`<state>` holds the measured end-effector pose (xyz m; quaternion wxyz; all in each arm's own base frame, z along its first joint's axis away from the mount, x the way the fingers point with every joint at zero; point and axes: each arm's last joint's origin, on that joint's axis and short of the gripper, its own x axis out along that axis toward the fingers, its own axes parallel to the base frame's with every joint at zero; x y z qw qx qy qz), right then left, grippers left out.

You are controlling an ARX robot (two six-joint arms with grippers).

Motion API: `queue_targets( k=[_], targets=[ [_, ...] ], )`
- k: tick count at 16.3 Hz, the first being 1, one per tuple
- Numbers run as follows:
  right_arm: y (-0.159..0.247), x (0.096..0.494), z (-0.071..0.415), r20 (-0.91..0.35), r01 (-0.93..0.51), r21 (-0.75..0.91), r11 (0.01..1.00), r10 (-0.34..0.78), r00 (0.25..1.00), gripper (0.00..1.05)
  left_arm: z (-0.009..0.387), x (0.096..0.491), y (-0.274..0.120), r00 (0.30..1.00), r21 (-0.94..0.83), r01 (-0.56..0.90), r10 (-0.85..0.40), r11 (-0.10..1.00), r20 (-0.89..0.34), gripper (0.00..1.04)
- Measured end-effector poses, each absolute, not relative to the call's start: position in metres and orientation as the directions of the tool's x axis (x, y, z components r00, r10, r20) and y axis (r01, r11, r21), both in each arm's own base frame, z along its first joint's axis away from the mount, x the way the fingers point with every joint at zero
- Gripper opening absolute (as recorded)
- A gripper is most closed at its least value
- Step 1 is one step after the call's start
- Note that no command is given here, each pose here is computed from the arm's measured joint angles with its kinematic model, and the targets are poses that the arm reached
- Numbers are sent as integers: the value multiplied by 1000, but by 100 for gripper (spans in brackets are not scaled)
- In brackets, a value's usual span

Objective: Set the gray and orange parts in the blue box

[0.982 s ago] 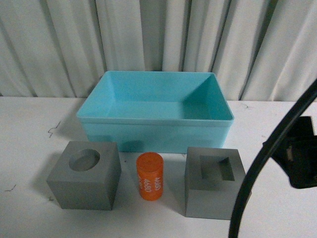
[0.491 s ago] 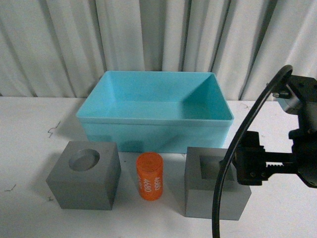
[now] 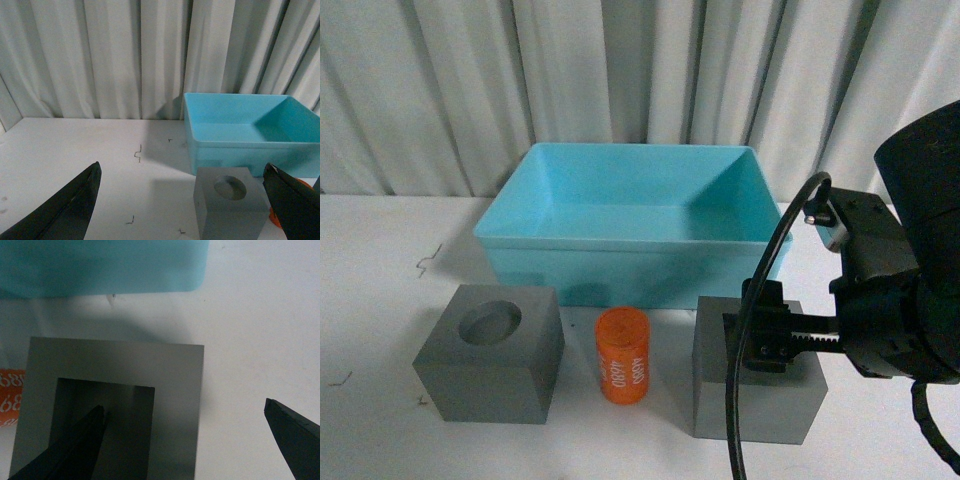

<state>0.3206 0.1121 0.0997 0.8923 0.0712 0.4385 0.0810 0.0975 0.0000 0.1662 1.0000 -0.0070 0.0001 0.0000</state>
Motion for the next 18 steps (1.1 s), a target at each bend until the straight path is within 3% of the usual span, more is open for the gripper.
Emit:
queue_targets(
  k=[2, 5, 9, 12, 14, 17, 18],
  targets=[
    [115, 325, 97, -776, -77, 201, 977, 207, 596, 94, 166, 97, 0, 1000, -14, 0, 0, 1000, 0, 98],
    [122, 325, 99, -772, -90, 194, 977, 209, 600, 52, 166, 97, 0, 1000, -14, 0, 0, 1000, 0, 98],
    [113, 314, 103, -761, -82, 155, 985, 171, 626, 21, 166, 97, 0, 1000, -14, 0, 0, 1000, 0, 98],
    [97, 293, 115, -761, -83, 118, 990, 144, 633, 19, 166, 97, 0, 1000, -14, 0, 0, 1000, 0, 98],
    [86, 291, 149, -694, -93, 113, 989, 145, 705, 19, 166, 97, 0, 1000, -14, 0, 0, 1000, 0, 98],
    [78, 316, 253, -394, -142, 108, 984, 174, 902, 19, 166, 97, 0, 1000, -14, 0, 0, 1000, 0, 98],
    [78, 332, 283, -303, -158, 112, 981, 185, 935, 19, 166, 97, 0, 1000, -14, 0, 0, 1000, 1, 98]
  ],
)
